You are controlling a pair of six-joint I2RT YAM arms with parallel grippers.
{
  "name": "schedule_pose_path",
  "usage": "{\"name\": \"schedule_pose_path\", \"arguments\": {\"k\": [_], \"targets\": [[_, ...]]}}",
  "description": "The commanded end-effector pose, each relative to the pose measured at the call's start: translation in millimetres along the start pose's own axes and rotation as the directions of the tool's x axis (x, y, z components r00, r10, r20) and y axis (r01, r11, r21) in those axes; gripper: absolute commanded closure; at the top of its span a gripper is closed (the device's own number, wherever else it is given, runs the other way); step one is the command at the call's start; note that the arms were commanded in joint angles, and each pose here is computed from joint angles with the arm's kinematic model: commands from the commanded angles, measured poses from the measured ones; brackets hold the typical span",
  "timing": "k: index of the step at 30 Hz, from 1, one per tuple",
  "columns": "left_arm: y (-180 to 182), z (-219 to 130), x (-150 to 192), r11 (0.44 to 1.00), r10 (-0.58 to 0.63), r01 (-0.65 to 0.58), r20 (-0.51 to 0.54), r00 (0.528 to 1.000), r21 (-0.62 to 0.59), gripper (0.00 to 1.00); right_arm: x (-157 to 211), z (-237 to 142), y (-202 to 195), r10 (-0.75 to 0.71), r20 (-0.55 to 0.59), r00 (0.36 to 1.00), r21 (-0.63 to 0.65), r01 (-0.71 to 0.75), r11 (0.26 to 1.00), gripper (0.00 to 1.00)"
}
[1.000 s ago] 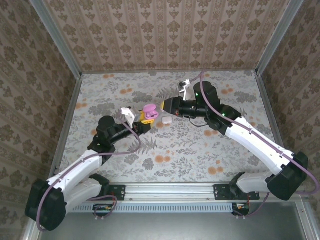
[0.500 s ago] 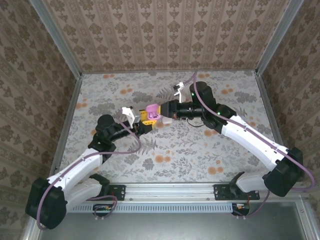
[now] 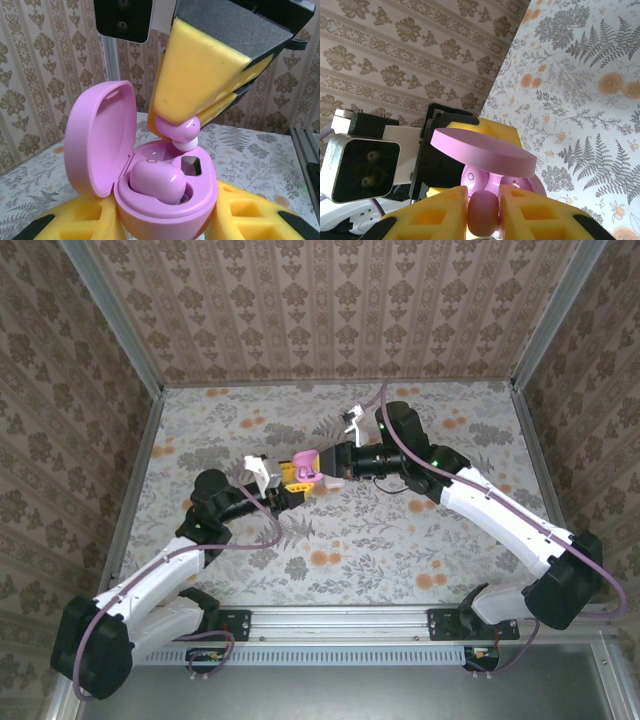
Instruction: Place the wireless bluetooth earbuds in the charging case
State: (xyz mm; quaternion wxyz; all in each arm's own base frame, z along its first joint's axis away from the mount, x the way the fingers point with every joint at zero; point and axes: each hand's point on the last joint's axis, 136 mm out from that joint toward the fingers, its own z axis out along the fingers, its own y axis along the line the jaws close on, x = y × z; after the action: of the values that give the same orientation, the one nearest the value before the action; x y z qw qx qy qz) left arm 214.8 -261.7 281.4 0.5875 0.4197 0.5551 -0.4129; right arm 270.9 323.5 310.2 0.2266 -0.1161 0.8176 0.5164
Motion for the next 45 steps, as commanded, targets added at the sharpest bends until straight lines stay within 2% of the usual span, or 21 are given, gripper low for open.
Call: {"name": "schedule_pose_path", "arguments": {"k": [1, 8, 14, 20, 25, 45], "targets": [[-8.5, -1.4, -30.3, 0.996, 0.084, -0.086, 0.077, 0.994, 0.029, 0.63, 4.5, 0.1, -3.2, -0.021, -0.035, 0.999, 0.037, 0.022, 0.999, 0.75], [-9.8, -1.9, -31.1, 0.995, 0.086, -0.089, 0.079, 0.993, 0.034, 0.63, 4.4, 6.1, -11.7, -0.027, -0.061, 0.998, 0.069, 0.031, 0.997, 0.76], [-10.5, -3.0, -35.0, 0.995, 0.090, -0.093, 0.090, 0.992, 0.031, 0.63, 9.9, 9.9, -16.9, -0.029, -0.100, 0.995, 0.080, 0.037, 0.996, 0.74], [-9.1, -3.5, -35.3, 0.995, 0.092, -0.095, 0.091, 0.992, 0.022, 0.63, 7.3, 10.2, -10.6, -0.027, -0.083, 0.996, 0.047, 0.031, 0.998, 0.72], [-9.7, -3.8, -36.3, 0.995, 0.091, -0.094, 0.094, 0.991, 0.021, 0.63, 11.4, 9.2, -18.2, -0.023, -0.103, 0.994, 0.082, 0.031, 0.996, 0.71], [-6.8, -6.7, -36.4, 0.994, 0.112, -0.111, 0.090, 0.990, -0.010, 0.63, -1.6, -13.5, -25.5, -0.044, -0.031, 0.999, 0.215, 0.050, 0.975, 0.63]]}}
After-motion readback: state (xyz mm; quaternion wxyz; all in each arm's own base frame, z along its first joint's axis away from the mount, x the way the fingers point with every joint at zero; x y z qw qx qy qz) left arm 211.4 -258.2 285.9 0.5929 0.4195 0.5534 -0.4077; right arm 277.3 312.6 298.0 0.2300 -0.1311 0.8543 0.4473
